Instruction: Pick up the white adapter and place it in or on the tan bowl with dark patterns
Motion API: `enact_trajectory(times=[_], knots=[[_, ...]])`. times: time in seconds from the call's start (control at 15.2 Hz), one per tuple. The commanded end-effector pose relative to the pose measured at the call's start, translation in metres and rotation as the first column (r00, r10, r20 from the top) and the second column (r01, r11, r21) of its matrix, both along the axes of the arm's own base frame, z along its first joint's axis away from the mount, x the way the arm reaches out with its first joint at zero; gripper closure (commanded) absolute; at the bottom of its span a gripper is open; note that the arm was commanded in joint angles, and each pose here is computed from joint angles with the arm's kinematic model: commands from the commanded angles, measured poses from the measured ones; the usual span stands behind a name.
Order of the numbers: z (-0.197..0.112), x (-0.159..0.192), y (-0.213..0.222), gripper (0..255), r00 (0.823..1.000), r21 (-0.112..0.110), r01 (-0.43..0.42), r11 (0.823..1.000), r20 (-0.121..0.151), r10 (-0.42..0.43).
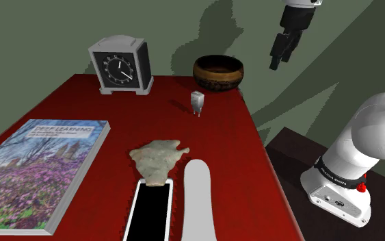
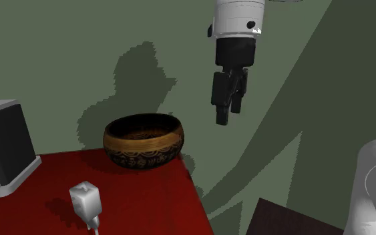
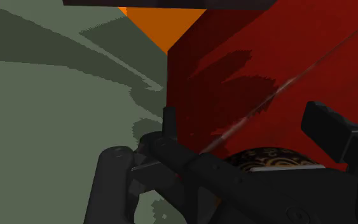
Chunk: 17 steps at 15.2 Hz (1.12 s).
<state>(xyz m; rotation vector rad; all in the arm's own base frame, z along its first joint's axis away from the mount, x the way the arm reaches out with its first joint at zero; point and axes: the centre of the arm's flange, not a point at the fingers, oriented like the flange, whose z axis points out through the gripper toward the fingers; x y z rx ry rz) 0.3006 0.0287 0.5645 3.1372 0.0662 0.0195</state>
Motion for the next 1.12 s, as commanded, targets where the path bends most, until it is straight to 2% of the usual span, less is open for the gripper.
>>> enact_trajectory(times=[0.0,1.06], knots=[[0.0,0.0,0.0,0,1.0,0.0,0.0,1.0,0.0,0.0],[-0.025,0.063,0.199,0,0.996,0.011,0.084,0.996,-0.012,-0.084]])
